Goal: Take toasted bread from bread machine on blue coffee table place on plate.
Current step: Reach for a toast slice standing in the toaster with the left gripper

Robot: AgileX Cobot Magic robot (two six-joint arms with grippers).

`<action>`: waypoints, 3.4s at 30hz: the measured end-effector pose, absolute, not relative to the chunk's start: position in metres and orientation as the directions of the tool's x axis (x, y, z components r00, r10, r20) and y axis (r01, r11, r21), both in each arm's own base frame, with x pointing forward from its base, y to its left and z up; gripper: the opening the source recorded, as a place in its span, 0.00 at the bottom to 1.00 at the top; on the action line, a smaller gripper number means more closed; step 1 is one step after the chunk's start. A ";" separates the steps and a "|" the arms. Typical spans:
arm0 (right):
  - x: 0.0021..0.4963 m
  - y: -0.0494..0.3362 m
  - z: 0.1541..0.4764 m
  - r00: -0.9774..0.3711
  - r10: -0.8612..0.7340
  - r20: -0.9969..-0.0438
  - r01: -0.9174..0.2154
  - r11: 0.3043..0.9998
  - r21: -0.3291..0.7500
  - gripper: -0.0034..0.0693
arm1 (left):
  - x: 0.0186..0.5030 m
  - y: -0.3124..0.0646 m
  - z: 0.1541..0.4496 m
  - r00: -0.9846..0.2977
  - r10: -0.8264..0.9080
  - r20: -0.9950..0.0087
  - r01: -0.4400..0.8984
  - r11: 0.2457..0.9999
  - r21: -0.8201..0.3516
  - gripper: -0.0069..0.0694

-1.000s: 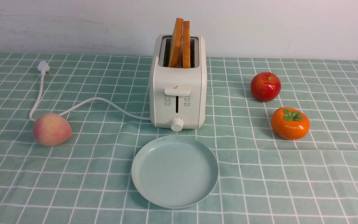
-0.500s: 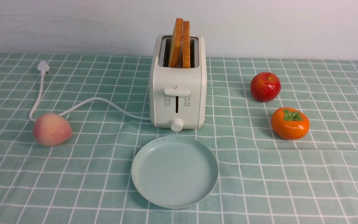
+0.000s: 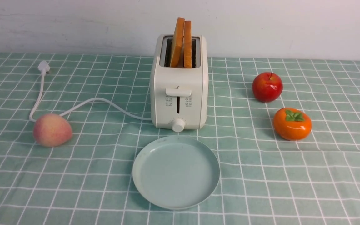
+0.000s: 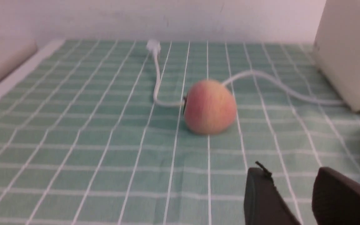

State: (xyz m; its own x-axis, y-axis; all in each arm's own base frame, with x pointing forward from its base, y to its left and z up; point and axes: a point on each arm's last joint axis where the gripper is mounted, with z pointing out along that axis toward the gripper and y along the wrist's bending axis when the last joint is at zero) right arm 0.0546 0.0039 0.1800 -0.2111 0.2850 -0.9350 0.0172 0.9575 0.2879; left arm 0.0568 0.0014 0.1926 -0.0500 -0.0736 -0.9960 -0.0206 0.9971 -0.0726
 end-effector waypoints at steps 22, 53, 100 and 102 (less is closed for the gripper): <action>0.056 -0.002 0.212 0.130 0.543 -0.829 -0.059 0.839 0.541 0.38 | 0.038 0.007 0.252 0.574 -0.429 -0.697 0.201 0.899 -0.388 0.35; 0.173 0.021 0.310 -0.846 0.107 -0.522 -0.029 0.969 0.246 0.05 | 0.097 -0.021 0.356 -0.242 -0.520 -0.819 0.114 0.823 -0.556 0.07; 0.176 0.026 0.315 -0.823 0.151 -0.548 -0.035 0.949 0.313 0.11 | 0.488 -0.173 0.297 -0.462 0.070 -0.884 0.438 0.885 -0.159 0.40; 0.176 0.026 0.315 -0.823 0.152 -0.548 -0.035 0.948 0.315 0.11 | 0.488 -0.173 0.299 -0.451 0.070 -0.890 0.439 0.886 -0.152 0.19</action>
State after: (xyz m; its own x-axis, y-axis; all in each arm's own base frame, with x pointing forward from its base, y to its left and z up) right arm 0.1756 0.0258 0.3147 -0.8227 0.1519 -0.5478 -0.0347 0.9485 0.3150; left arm 0.4878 -0.1729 0.2994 -0.4505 0.0702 -0.8900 0.4389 0.8855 -0.1523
